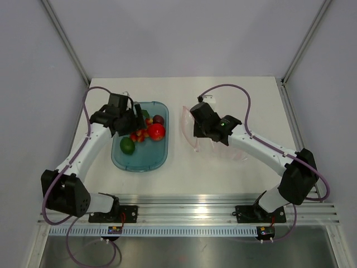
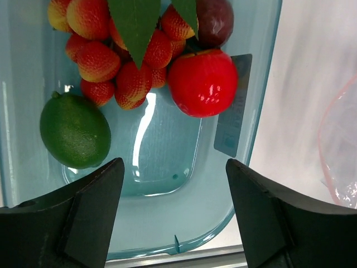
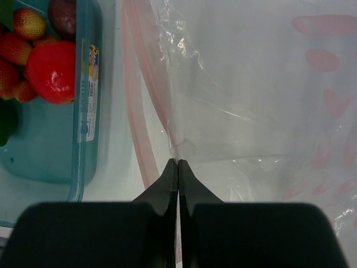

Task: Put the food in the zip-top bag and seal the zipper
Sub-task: Pick up the zipper food storage bag at the center of the board, then pick up the fake fruit from the bin.

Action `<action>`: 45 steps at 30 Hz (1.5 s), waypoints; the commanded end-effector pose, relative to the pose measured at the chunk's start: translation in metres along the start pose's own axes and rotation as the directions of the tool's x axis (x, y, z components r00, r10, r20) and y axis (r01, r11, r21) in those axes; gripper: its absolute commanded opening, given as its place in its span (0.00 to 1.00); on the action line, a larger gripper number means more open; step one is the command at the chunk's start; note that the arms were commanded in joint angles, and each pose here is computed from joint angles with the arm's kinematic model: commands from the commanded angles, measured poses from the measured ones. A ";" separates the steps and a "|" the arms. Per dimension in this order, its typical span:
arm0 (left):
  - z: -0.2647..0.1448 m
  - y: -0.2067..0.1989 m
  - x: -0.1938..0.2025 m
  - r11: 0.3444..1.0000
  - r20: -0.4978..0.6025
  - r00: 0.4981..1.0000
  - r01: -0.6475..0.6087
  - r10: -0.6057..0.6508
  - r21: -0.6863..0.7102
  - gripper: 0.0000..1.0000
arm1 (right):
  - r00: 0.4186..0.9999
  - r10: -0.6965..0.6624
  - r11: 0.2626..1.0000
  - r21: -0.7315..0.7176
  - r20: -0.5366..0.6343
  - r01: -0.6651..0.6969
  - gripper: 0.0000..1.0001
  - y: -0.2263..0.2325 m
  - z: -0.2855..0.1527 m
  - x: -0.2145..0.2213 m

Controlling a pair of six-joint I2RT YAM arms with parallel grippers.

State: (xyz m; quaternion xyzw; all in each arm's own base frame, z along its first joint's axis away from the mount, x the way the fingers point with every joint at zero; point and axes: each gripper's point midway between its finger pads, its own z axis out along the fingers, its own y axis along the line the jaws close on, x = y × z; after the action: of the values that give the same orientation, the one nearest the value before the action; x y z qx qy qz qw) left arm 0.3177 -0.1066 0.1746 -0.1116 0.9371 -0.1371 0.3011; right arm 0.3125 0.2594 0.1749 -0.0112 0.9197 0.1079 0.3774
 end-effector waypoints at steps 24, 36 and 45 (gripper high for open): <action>0.123 -0.025 0.026 0.874 -0.024 0.878 0.472 -0.478 -0.117 0.99 | 0.998 0.047 0.998 -0.045 0.034 -0.045 0.00 -0.003 -0.030 -0.012; 0.137 -0.024 0.028 0.875 0.035 0.880 0.475 -0.474 -0.093 0.99 | 0.999 0.042 0.997 -0.067 0.021 -0.041 0.00 -0.002 -0.034 -0.007; 0.134 -0.019 0.034 0.889 0.057 0.894 0.448 -0.445 -0.094 0.81 | 0.999 0.048 0.995 -0.086 0.018 -0.047 0.00 0.001 -0.036 -0.007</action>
State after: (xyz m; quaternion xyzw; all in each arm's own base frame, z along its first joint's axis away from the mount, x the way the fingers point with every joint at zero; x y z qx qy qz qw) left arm 0.3668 -0.1648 0.0512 -0.3489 0.8921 -0.1618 0.2369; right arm 0.2924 0.2532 0.1892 -0.0076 0.9193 0.1386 0.3682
